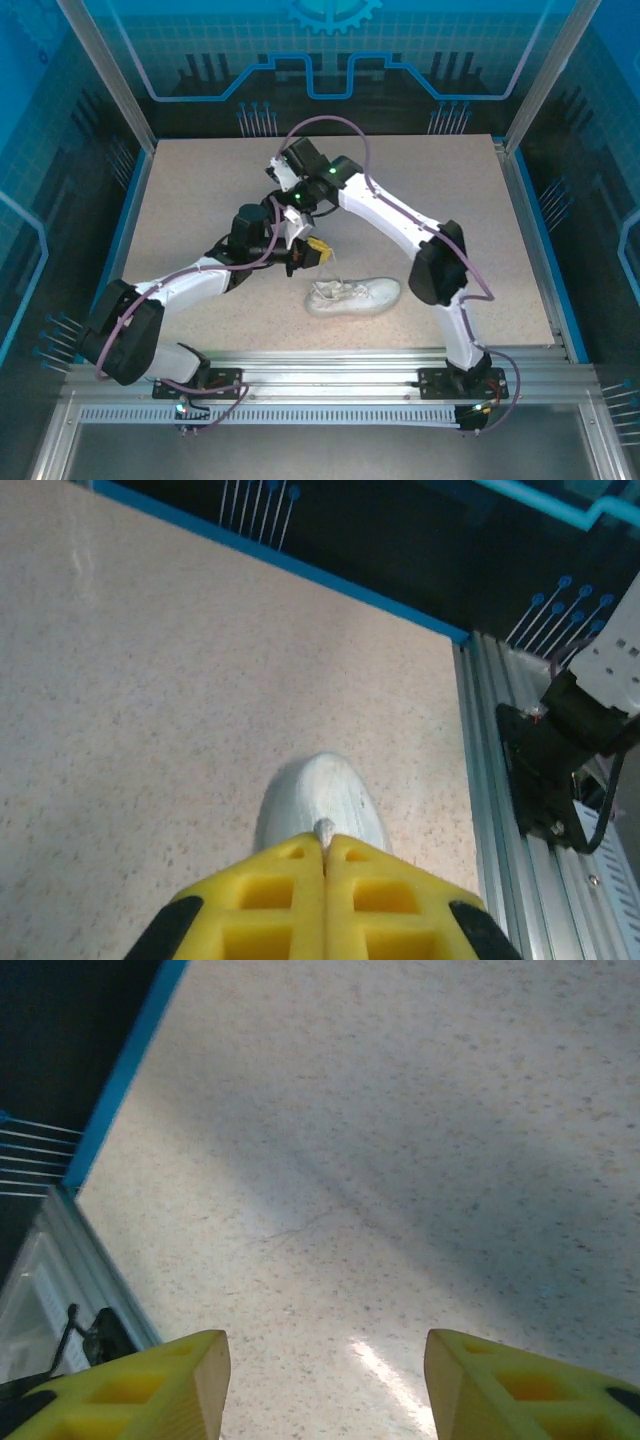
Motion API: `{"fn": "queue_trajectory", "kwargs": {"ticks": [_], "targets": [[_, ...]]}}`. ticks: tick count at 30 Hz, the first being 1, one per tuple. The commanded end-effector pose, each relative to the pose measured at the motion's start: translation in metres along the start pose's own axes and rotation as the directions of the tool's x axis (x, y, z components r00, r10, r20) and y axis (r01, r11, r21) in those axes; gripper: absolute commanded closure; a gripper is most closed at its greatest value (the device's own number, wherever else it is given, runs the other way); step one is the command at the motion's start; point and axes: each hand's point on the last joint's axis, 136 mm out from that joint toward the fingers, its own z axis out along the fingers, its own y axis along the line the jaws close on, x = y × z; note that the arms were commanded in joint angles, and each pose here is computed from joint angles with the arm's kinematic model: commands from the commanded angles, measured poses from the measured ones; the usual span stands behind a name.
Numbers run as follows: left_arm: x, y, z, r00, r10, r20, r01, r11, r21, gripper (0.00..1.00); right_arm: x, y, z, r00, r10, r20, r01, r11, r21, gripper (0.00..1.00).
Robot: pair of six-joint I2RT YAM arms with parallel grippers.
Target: Tie the shoes
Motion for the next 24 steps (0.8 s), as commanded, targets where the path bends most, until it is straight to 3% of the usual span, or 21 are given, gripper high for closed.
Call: {"fn": "queue_trajectory", "kwargs": {"ticks": [1,8,12,17,20,24], "targets": [[0.036,0.005,-0.014,0.995,-0.077,-0.071,0.073,0.996,-0.057,1.0,-0.048,-0.085,-0.074,0.986,0.131,0.106,-0.141,0.986,0.089,0.45],[0.041,-0.003,-0.01,0.995,-0.05,-0.09,0.047,0.998,-0.037,1.0,-0.072,-0.132,-0.091,0.947,0.261,0.186,-0.282,0.955,0.097,0.46],[0.039,-0.001,-0.007,0.994,-0.07,-0.088,0.066,0.997,-0.041,1.0,-0.049,-0.139,-0.123,0.952,0.253,0.172,-0.284,0.94,0.189,0.48],[0.028,0.002,-0.004,0.996,-0.074,-0.053,0.071,0.996,-0.046,1.0,0.051,-0.126,-0.14,0.965,0.237,0.111,-0.261,0.906,0.332,0.57],[0.024,0.004,-0.002,0.995,-0.081,-0.051,0.079,0.996,-0.049,1.0,0.134,-0.124,-0.144,0.94,0.324,0.108,-0.34,0.862,0.376,0.66],[0.025,0.009,-0.001,0.993,-0.103,-0.059,0.099,0.993,-0.066,1.0,0.234,-0.119,-0.139,0.897,0.434,0.079,-0.423,0.796,0.432,0.7]]}}
